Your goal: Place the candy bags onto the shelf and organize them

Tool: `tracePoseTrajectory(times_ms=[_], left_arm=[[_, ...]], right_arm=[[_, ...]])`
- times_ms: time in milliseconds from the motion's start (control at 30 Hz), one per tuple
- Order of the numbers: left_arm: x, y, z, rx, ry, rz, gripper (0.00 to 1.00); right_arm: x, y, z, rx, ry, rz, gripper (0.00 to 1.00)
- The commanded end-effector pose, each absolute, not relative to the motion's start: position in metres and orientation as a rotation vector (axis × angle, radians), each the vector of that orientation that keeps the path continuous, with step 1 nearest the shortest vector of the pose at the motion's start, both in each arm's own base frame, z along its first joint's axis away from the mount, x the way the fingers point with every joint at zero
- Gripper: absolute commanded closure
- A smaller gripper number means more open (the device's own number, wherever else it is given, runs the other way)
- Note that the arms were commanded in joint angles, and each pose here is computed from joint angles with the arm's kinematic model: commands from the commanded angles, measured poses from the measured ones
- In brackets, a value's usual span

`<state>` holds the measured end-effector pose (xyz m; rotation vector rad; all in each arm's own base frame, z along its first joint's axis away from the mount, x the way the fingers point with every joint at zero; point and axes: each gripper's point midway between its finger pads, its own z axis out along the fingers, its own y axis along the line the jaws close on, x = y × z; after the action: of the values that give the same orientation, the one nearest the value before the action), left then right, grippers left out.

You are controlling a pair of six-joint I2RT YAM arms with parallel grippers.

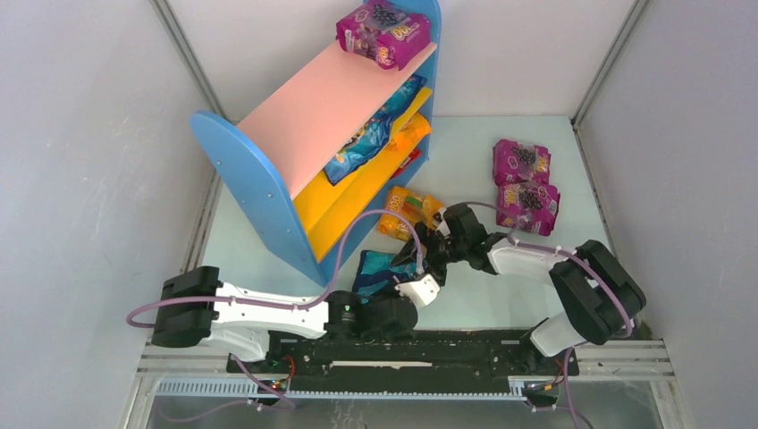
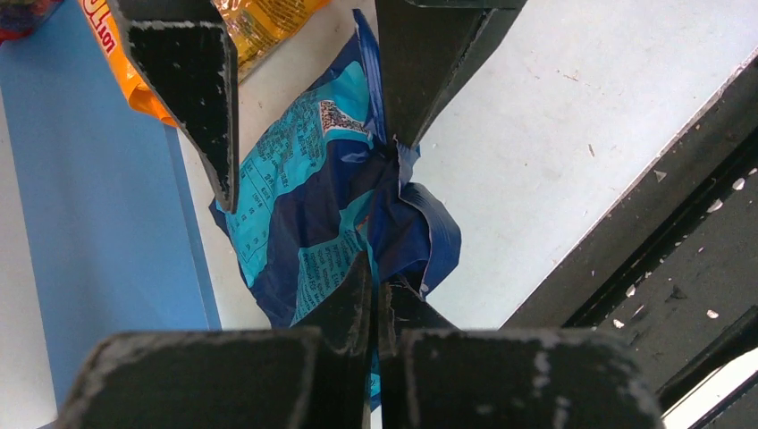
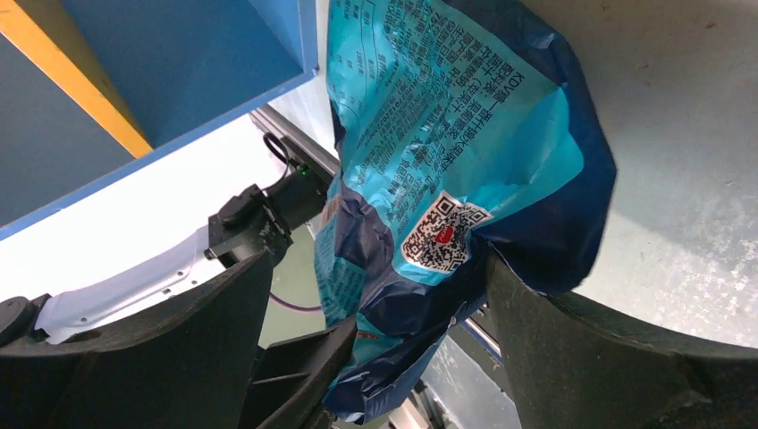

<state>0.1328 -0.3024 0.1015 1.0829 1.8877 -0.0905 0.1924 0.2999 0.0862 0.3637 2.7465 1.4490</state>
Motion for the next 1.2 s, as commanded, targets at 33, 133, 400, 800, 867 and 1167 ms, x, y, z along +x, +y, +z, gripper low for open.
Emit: tracePoseTrajectory(times_ms=[33,133,400,800,867,1167], left_arm=[[0.143,-0.320,0.137,0.944,1.808,-0.172,1.00],[0.144,-0.320,0.139,0.936,1.805,-0.174,1.00],[0.143,-0.325,0.147,0.933,1.794,-0.198,1.00],[0.129,-0.336,0.138,1.023,1.805,-0.276,1.00],[0.126,-0.339,0.137,1.040,1.800,-0.287,1.00],[0.124,-0.341,0.130,1.068,1.810,-0.286,1.00]], right_arm=[[0.186,0.299,0.094,0.272,2.746,1.482,0.01],[0.191,0.271,0.102,0.295,2.710,1.341,0.00],[0.170,0.251,0.095,0.369,2.713,1.411,0.00],[0.189,0.315,0.083,0.409,2.605,1.739,0.03],[0.189,0.324,0.080,0.425,2.610,1.782,0.04],[0.185,0.338,0.074,0.407,2.616,1.820,0.31]])
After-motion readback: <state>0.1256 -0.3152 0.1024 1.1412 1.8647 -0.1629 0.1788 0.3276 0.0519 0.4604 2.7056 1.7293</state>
